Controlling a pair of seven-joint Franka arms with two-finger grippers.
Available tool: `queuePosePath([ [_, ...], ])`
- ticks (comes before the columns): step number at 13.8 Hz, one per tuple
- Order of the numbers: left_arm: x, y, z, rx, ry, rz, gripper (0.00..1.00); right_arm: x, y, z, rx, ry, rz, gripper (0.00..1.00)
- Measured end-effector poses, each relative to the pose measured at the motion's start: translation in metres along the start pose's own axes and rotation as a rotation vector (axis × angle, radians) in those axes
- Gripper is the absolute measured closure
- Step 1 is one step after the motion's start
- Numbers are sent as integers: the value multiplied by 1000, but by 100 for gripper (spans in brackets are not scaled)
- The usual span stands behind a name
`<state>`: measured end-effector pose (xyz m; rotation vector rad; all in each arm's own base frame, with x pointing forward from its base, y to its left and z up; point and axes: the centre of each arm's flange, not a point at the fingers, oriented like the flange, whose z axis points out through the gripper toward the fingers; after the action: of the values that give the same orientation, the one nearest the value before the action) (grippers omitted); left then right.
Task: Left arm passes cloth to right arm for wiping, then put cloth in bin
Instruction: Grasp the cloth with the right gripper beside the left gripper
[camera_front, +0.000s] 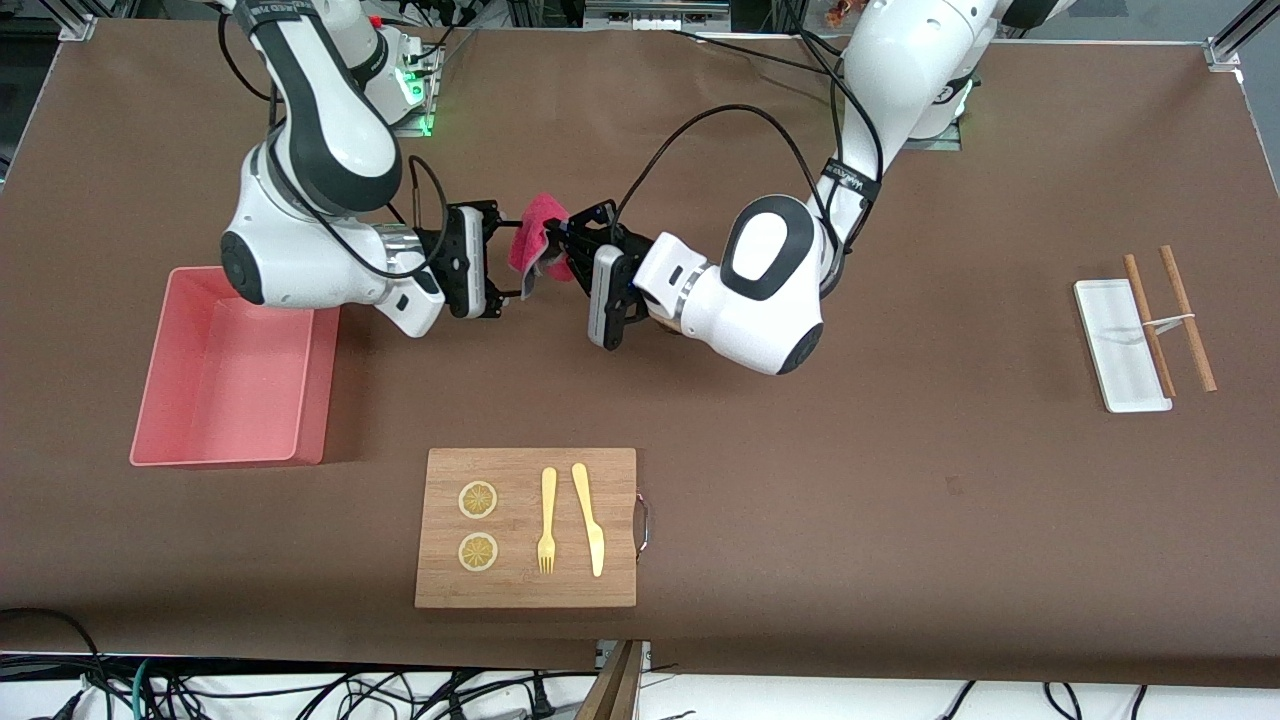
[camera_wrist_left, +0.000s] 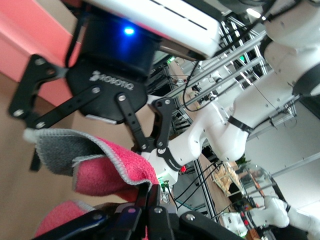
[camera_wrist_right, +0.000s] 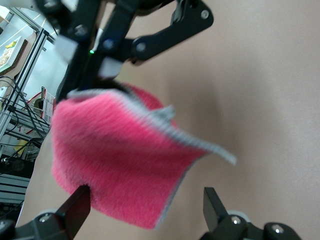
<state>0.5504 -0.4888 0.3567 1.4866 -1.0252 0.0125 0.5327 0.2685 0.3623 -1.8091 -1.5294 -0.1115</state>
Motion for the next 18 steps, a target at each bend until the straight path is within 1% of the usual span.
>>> queuePosePath([
  [3,-2,1,12,-19,-7,54,98,2,1,4,-8,1,49,0],
  [4,-2,0,12,-20,-7,59,98,3,0,5,-10,0,63,1],
  [5,-2,0,12,-20,-7,60,98,5,0,7,-12,-1,67,6],
  [6,-2,0,12,-20,-7,61,98,6,-1,8,-11,-2,70,16],
  [8,-3,-1,12,-20,-7,61,98,7,-1,9,-10,-3,89,43],
  [9,-3,-1,12,-20,-7,62,98,7,-1,9,-10,-3,99,52],
  [12,-3,-1,10,-18,-4,62,98,7,-1,9,-10,-2,118,86],
  [13,-3,-1,9,-18,-4,62,98,7,-1,9,-10,-2,122,91],
  [14,-3,-1,9,-17,-3,63,98,7,-1,9,-10,-2,123,91],
  [15,-3,-2,8,-17,-3,63,98,7,-1,9,-10,-2,123,98],
  [18,-2,-2,8,-17,-2,64,98,7,-2,7,-13,-1,122,99],
])
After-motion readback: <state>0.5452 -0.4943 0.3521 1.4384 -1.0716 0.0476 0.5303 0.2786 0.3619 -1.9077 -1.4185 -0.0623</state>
